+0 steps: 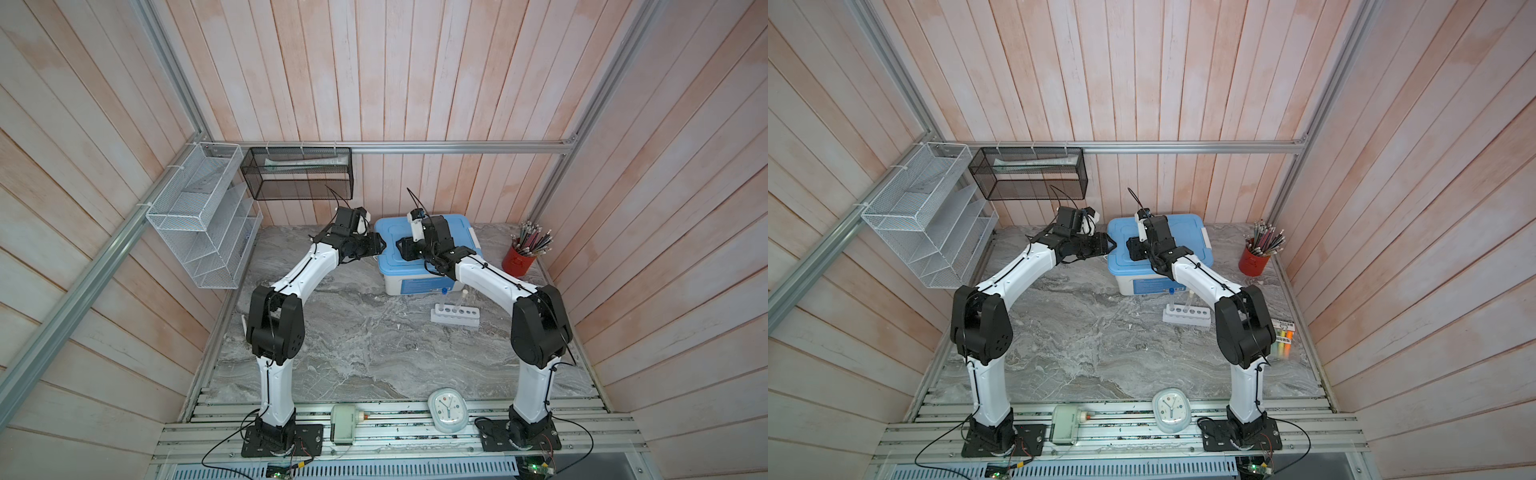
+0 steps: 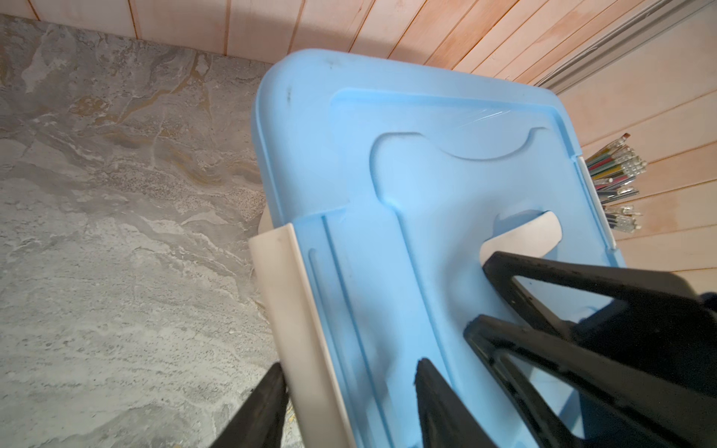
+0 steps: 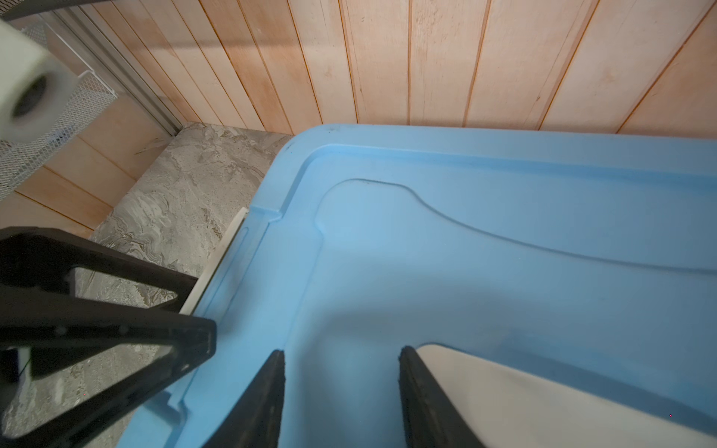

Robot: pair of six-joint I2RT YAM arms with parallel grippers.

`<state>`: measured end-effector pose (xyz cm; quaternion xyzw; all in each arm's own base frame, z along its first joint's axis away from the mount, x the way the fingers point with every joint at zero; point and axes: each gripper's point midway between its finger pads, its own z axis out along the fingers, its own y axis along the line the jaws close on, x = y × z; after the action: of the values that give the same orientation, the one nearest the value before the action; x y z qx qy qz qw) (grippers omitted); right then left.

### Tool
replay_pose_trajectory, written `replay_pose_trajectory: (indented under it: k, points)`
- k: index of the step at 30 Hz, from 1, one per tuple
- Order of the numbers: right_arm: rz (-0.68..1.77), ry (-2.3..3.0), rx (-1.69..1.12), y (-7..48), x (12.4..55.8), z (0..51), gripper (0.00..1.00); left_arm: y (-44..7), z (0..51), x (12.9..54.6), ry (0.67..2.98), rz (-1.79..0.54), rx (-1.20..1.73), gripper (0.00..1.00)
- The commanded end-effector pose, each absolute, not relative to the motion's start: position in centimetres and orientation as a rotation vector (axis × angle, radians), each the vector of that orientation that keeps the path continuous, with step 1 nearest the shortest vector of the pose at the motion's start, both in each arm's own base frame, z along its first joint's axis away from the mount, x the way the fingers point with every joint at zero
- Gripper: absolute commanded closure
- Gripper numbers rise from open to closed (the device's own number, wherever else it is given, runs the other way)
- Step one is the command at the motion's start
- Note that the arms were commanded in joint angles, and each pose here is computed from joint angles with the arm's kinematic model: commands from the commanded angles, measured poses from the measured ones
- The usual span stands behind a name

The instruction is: Organize the chemistry lab equipment

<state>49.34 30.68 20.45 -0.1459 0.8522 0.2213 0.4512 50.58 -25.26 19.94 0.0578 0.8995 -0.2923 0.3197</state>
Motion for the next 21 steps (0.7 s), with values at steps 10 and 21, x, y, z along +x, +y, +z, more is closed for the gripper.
replay_pose_trajectory:
  k: [10,21]
  points:
    - [0.535,2.327,-0.383,30.3,46.7,13.8,0.51,-25.2,24.0,50.5,2.29,-0.709,0.199,0.38]
    - [0.531,2.329,-0.391,30.3,46.8,13.6,0.51,-23.4,24.1,50.9,2.296,-0.674,0.162,0.33]
